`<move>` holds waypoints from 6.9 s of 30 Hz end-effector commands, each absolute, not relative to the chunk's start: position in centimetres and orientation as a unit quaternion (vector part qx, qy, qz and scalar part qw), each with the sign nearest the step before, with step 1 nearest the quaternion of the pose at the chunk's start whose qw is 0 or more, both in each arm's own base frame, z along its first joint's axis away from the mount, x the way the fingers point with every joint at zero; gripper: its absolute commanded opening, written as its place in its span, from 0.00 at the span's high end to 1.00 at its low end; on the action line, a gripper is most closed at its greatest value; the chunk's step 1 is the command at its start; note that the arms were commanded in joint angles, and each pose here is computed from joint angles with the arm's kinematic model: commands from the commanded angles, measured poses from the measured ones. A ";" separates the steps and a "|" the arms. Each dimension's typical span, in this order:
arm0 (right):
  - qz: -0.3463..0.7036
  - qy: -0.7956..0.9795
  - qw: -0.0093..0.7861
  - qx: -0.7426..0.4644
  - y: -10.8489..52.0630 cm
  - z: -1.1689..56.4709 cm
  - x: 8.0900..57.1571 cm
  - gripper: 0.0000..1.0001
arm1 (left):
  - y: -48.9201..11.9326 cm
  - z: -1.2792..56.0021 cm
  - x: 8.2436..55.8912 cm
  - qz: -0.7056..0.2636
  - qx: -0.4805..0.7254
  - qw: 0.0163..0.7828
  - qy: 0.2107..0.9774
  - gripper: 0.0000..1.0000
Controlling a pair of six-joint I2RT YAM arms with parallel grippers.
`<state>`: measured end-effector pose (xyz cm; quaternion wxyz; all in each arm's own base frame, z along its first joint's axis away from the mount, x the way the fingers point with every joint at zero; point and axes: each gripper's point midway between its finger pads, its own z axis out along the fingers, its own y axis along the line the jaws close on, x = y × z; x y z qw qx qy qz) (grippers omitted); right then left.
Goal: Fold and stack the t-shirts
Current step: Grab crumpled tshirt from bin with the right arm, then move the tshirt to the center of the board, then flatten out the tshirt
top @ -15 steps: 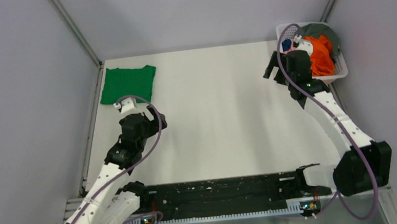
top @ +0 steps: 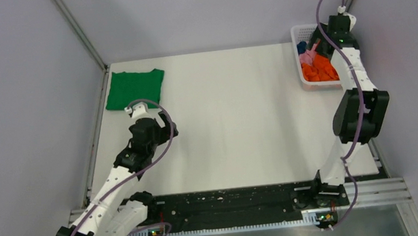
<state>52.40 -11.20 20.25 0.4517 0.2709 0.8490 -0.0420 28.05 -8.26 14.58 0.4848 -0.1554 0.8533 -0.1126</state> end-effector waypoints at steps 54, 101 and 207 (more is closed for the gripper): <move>0.433 0.614 0.621 -0.224 23.8 55.8 34.9 1.00 | -8.5 20.2 27.7 -0.163 -0.160 0.544 0.808 0.01; 0.183 0.847 0.454 -0.206 22.7 17.6 36.6 0.03 | -11.0 2.8 13.9 -0.147 -0.292 0.135 0.936 0.21; 0.107 0.844 0.503 0.155 9.3 16.6 47.6 0.07 | -15.7 18.4 55.1 -0.226 -0.144 0.403 0.875 0.01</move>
